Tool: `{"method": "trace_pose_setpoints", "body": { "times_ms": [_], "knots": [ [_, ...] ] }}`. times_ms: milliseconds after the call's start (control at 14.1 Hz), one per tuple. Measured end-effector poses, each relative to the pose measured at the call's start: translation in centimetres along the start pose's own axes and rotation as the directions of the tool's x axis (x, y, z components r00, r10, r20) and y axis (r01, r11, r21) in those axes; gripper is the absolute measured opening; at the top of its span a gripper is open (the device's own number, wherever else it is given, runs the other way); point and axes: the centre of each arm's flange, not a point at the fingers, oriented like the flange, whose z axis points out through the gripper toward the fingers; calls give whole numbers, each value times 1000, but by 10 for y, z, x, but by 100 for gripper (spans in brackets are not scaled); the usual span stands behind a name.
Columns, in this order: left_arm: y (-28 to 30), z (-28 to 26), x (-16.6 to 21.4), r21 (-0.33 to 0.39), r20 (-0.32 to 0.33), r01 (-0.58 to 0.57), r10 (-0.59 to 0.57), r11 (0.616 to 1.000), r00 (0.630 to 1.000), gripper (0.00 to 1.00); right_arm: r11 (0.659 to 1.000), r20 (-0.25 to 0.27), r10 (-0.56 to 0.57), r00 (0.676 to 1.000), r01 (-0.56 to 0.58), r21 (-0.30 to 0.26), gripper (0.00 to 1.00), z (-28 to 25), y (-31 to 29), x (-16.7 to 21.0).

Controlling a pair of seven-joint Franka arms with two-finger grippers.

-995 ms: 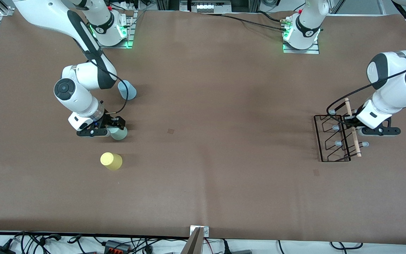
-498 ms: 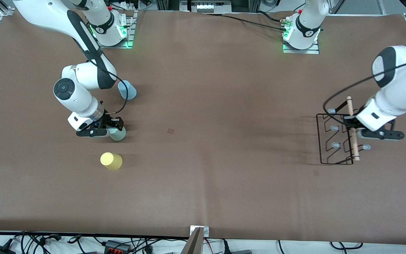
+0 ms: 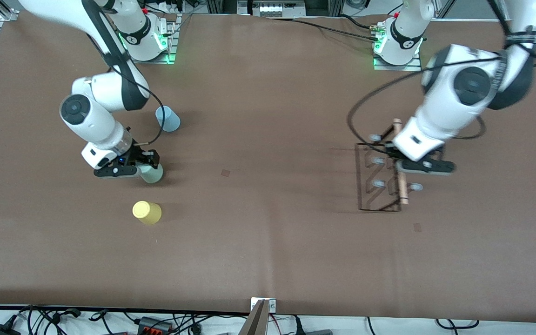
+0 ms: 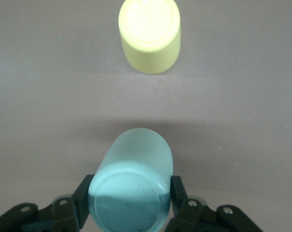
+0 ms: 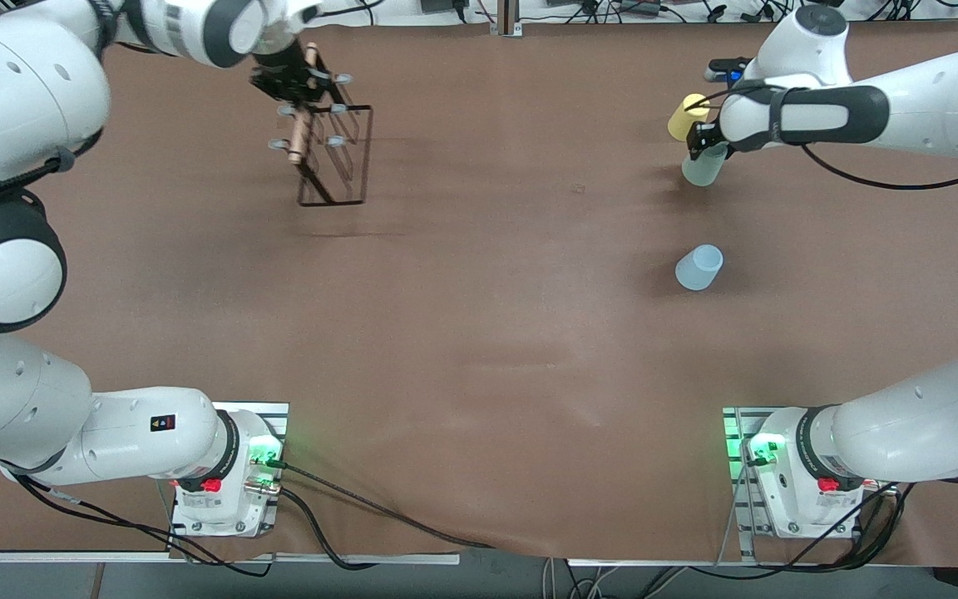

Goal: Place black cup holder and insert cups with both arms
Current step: 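Carry the rack to mid-table with the left gripper while the right gripper lifts the cup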

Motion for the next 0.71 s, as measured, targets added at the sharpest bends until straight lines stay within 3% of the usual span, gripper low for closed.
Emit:
{"method": "trace_pose_setpoints", "body": {
  "times_ms": [498, 711],
  "knots": [
    [130, 18, -38, -64, 62, 112, -108, 992, 992, 16, 999, 84, -38, 996, 41, -27, 68, -107, 14, -32],
    [180, 40, -59, -84, 100, 89, -81, 992, 992, 16, 998, 120, -44, 992, 49, -35, 68, -146, 23, -52]
  ]
}}
